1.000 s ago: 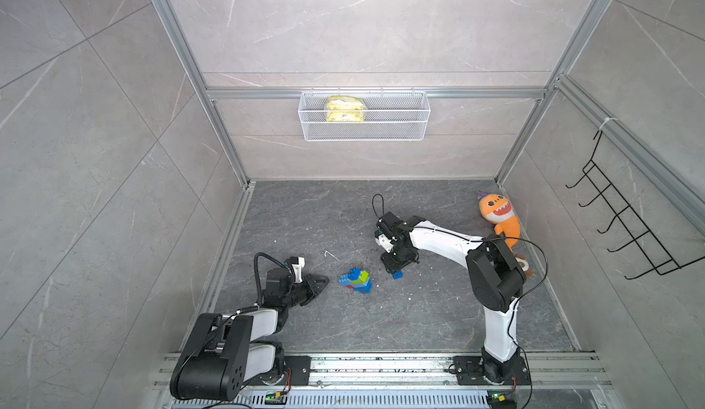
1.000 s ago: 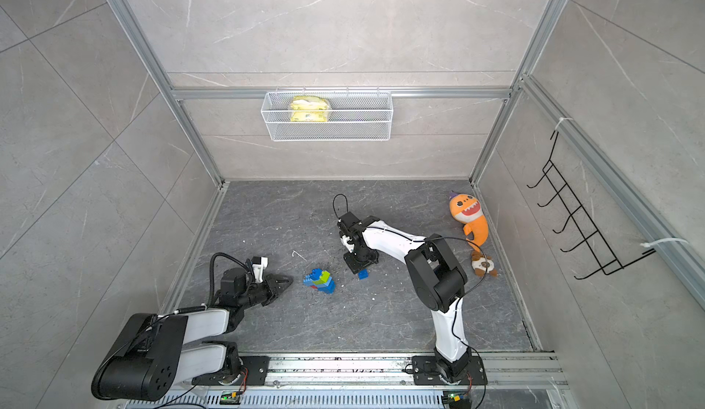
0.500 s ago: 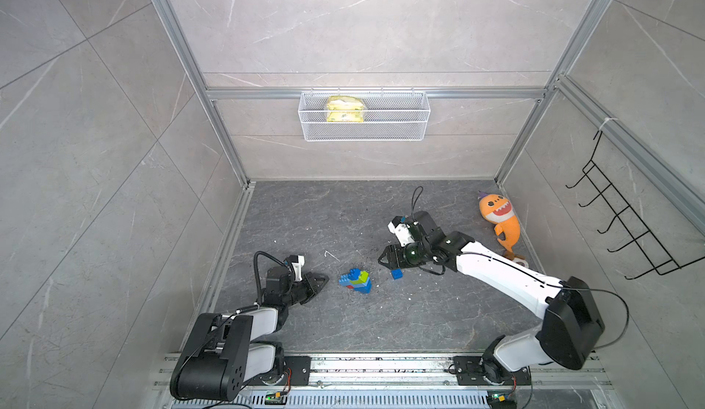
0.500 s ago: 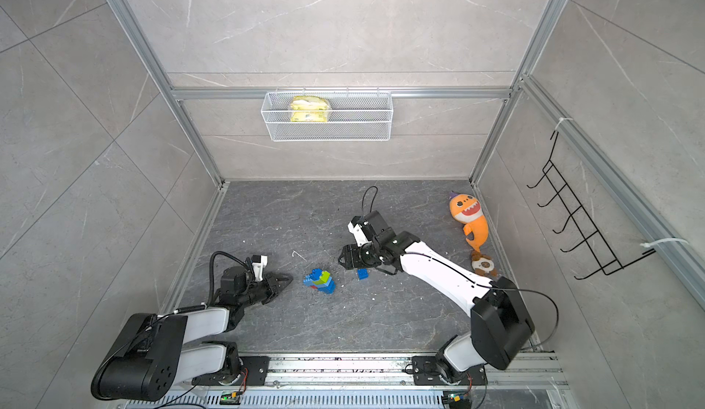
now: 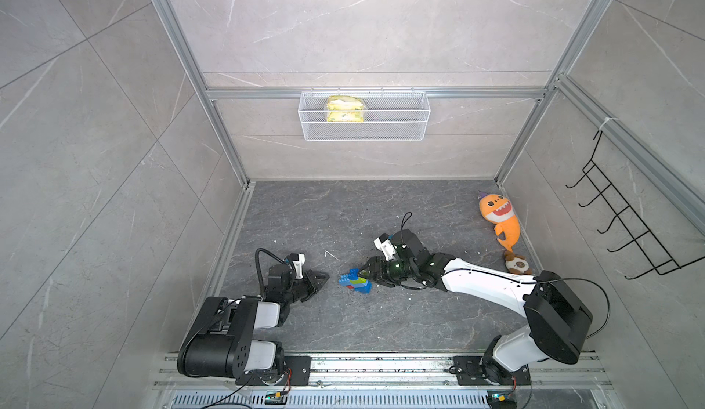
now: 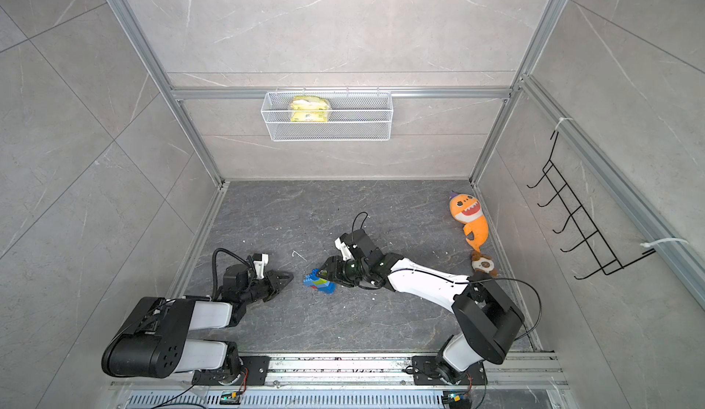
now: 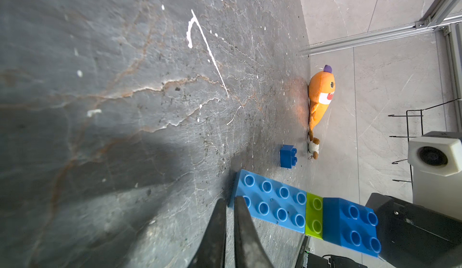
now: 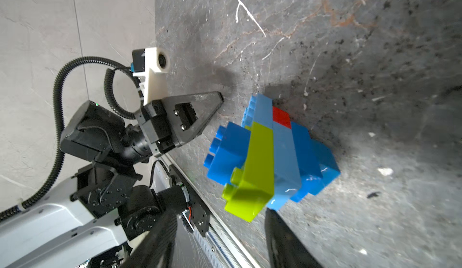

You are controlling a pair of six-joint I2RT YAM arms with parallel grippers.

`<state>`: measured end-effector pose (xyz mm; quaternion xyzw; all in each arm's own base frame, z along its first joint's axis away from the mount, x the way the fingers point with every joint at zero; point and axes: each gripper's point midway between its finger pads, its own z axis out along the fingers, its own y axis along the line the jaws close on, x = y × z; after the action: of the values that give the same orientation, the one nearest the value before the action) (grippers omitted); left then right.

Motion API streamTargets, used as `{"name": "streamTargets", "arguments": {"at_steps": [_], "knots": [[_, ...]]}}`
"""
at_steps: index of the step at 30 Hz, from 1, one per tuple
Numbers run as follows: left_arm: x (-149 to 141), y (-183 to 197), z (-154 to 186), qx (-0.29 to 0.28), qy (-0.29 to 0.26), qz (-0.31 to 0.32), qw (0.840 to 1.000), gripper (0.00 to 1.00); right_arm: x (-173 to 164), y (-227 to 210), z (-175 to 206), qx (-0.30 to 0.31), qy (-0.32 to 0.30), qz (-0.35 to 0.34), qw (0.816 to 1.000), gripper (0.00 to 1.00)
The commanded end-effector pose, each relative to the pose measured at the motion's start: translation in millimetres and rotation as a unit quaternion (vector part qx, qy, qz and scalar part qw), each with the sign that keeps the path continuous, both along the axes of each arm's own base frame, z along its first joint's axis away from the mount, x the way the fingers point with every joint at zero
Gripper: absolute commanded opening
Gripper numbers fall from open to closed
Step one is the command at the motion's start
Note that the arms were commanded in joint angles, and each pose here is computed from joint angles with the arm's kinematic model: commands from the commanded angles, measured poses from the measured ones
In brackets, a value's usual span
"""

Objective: Assemble a heart with lego
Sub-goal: Adjust the lego brick at the center of the board.

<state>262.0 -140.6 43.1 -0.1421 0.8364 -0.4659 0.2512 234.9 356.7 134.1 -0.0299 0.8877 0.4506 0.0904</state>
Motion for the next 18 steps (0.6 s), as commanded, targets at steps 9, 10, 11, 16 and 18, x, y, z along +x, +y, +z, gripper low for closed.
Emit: {"name": "streamTargets", "arguments": {"at_steps": [9, 10, 11, 16, 18], "knots": [[-1, -1, 14, 0.001, -0.033, -0.008, 0.999, 0.12, 2, 1, -20, -0.002, 0.019, -0.014, 1.000, 0.53], [-1, -1, 14, 0.002, -0.034, -0.008, 0.999, 0.12, 3, 2, -21, 0.000, 0.019, -0.015, 1.000, 0.53], [-1, -1, 14, 0.002, -0.034, -0.008, 0.999, 0.12, 4, 3, -21, 0.002, 0.019, -0.015, 1.000, 0.52], [-3, -1, 16, 0.002, -0.035, -0.008, 0.999, 0.12, 8, 8, -23, 0.010, 0.017, -0.015, 1.000, 0.49], [-4, -1, 16, 0.002, -0.034, -0.008, 0.999, 0.12, 8, 9, -25, 0.008, 0.019, -0.015, 1.000, 0.47]]}}
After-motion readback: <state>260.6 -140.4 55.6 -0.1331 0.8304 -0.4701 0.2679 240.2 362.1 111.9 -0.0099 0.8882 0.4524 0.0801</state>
